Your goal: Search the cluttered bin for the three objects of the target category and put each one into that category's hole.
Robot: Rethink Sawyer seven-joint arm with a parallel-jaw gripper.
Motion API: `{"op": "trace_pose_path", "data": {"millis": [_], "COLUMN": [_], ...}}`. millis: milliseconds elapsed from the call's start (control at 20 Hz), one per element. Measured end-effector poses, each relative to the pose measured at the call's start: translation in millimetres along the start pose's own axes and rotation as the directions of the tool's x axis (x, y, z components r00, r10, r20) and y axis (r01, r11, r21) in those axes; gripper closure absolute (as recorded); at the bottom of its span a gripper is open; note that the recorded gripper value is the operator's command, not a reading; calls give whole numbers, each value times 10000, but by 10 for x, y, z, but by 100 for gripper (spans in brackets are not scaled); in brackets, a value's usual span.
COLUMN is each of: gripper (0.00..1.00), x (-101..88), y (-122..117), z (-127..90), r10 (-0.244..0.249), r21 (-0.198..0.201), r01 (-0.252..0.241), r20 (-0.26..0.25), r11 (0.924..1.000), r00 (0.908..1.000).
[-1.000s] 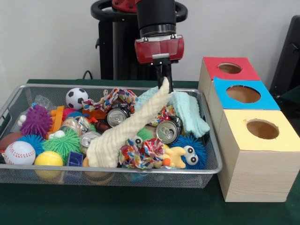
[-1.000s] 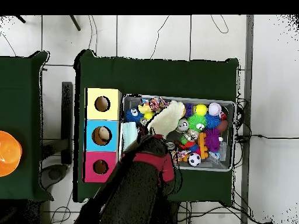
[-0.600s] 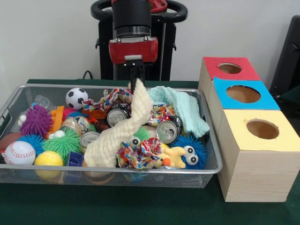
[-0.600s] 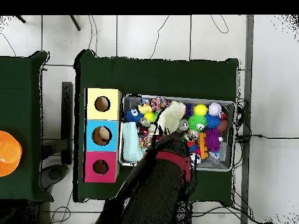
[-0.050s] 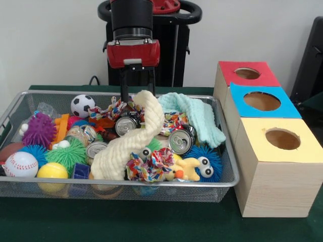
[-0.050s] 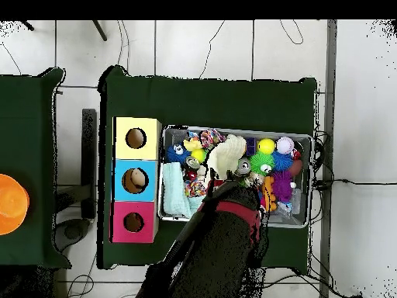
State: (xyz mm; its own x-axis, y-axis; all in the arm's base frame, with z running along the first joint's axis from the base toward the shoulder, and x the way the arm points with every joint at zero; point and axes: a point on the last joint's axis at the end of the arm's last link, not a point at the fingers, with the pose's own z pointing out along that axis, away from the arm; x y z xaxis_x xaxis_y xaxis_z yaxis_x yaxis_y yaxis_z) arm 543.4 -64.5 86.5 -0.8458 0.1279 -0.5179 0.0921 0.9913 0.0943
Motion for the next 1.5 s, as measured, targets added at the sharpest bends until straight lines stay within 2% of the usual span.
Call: {"op": "trace_pose_path", "data": {"millis": [400, 850, 950, 1500], "gripper": [0, 0, 0, 0], "x": [6, 19, 30, 33], "y": [-74, -558, -668, -936], "z": [-18, -87, -110, -171], "r10": [-100, 466, 484, 386], "r21": [78, 542, 656, 922], "r01": [101, -463, -480, -387], "r20": [-69, -29, -48, 24], "r11": [9999, 9975, 9967, 9950], "r00": [9999, 9989, 9988, 9993]}}
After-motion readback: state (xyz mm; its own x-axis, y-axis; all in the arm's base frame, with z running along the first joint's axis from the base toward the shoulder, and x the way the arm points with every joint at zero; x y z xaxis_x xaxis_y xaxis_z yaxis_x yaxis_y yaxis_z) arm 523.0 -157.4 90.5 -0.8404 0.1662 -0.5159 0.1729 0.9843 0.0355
